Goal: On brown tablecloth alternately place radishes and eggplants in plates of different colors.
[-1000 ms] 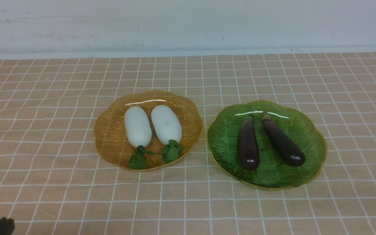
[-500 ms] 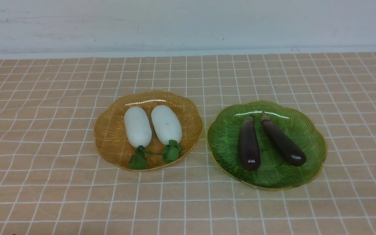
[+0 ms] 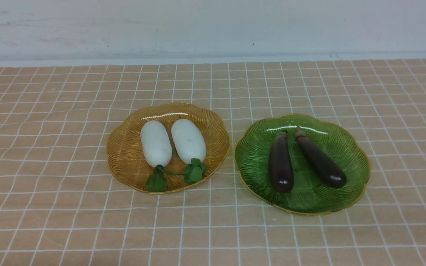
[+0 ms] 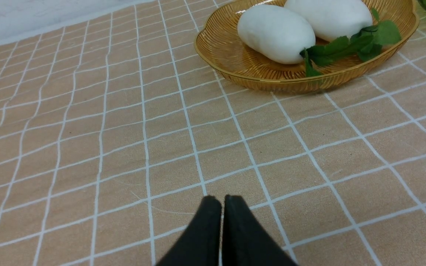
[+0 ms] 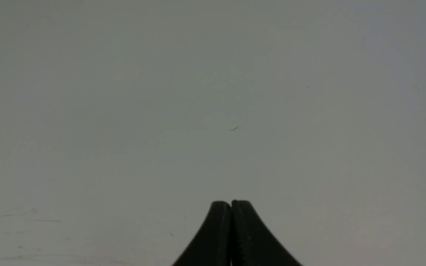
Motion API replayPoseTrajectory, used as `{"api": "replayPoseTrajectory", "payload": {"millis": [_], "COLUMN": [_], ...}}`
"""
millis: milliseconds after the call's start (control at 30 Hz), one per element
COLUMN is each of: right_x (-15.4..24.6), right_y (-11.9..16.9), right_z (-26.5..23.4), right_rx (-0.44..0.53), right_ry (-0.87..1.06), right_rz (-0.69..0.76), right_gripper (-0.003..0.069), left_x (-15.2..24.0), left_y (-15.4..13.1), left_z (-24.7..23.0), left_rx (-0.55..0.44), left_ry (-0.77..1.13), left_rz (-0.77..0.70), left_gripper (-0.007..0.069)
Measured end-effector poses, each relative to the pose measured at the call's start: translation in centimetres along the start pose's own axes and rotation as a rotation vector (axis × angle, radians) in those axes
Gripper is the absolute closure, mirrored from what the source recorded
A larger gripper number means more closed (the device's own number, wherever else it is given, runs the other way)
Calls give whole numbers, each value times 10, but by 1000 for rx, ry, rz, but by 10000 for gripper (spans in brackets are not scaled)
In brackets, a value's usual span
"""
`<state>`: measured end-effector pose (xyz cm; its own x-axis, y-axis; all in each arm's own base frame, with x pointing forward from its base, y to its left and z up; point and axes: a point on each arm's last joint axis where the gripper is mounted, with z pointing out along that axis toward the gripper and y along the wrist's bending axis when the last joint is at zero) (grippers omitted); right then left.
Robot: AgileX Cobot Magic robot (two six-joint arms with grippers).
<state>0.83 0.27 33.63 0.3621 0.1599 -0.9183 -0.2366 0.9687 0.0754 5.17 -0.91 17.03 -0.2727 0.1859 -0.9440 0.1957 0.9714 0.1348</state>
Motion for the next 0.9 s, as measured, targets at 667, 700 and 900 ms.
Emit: {"api": "replayPoseTrajectory", "payload": {"millis": [667, 700, 900], "right_x": [99, 111, 159], "right_y": [-19, -21, -28], "right_z": [-1, -4, -19], "right_rx": [203, 214, 246], "right_ry": [319, 357, 591], "right_rz": [-206, -205, -186], "right_gripper": [674, 674, 674], "left_x": [0, 0, 0], "left_y": [0, 0, 0], "left_z": [0, 0, 0], "left_rx": [0, 0, 0], "left_ry": [0, 0, 1], "left_rz": [0, 0, 0], "left_gripper": [629, 629, 629]}}
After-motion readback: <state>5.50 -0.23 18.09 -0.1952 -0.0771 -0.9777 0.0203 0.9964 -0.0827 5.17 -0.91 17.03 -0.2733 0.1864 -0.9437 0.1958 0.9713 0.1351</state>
